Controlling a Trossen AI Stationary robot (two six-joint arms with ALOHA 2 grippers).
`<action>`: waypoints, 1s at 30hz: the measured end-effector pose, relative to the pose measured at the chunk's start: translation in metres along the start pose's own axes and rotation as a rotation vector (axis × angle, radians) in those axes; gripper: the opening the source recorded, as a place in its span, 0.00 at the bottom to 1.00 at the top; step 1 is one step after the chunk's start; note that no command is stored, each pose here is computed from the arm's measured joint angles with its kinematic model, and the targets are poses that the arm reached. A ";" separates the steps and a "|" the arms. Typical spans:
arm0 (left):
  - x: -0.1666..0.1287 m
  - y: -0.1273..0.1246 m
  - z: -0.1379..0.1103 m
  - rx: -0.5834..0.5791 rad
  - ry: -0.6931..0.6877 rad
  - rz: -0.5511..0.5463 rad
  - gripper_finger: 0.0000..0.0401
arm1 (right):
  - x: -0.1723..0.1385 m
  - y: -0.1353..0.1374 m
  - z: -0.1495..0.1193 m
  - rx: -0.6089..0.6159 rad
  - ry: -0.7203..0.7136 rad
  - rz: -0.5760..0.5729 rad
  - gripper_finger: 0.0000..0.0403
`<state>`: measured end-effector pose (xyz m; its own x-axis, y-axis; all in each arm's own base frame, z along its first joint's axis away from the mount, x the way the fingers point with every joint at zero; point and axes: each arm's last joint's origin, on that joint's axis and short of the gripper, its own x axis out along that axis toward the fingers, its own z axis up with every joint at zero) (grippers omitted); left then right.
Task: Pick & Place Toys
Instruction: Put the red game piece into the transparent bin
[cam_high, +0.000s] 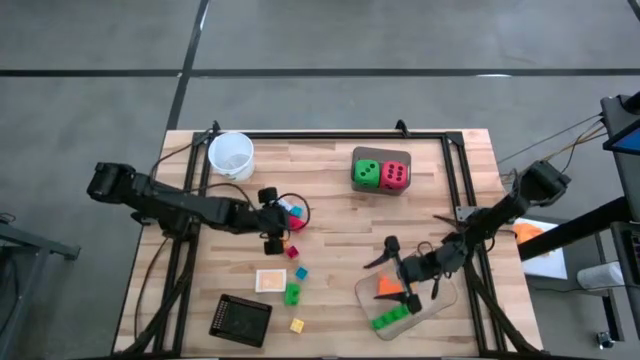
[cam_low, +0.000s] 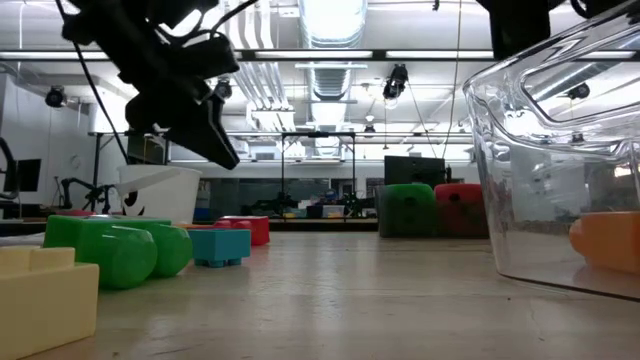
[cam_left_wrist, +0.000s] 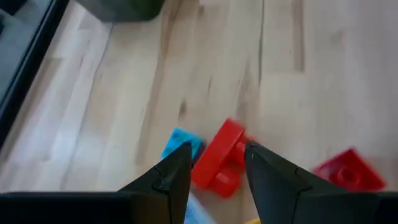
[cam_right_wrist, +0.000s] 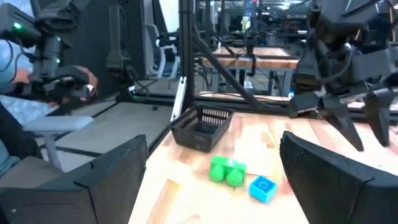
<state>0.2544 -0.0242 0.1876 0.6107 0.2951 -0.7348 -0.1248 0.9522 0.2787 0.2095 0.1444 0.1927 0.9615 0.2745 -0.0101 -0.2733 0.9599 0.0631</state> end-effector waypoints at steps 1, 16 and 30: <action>0.000 0.003 0.001 0.020 0.015 -0.001 0.37 | -0.003 -0.002 0.001 0.002 -0.005 -0.001 0.88; 0.037 0.022 -0.002 0.255 0.143 -0.160 0.37 | -0.017 -0.007 0.004 -0.002 -0.014 -0.001 0.88; 0.076 0.016 0.017 0.361 0.287 -0.207 0.37 | -0.017 -0.007 0.003 0.000 -0.009 -0.001 0.88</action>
<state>0.3122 0.0126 0.1464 0.3478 0.1610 -0.9236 0.2858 0.9201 0.2680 0.1952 0.1329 0.1959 0.9621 0.2727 -0.0012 -0.2721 0.9602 0.0630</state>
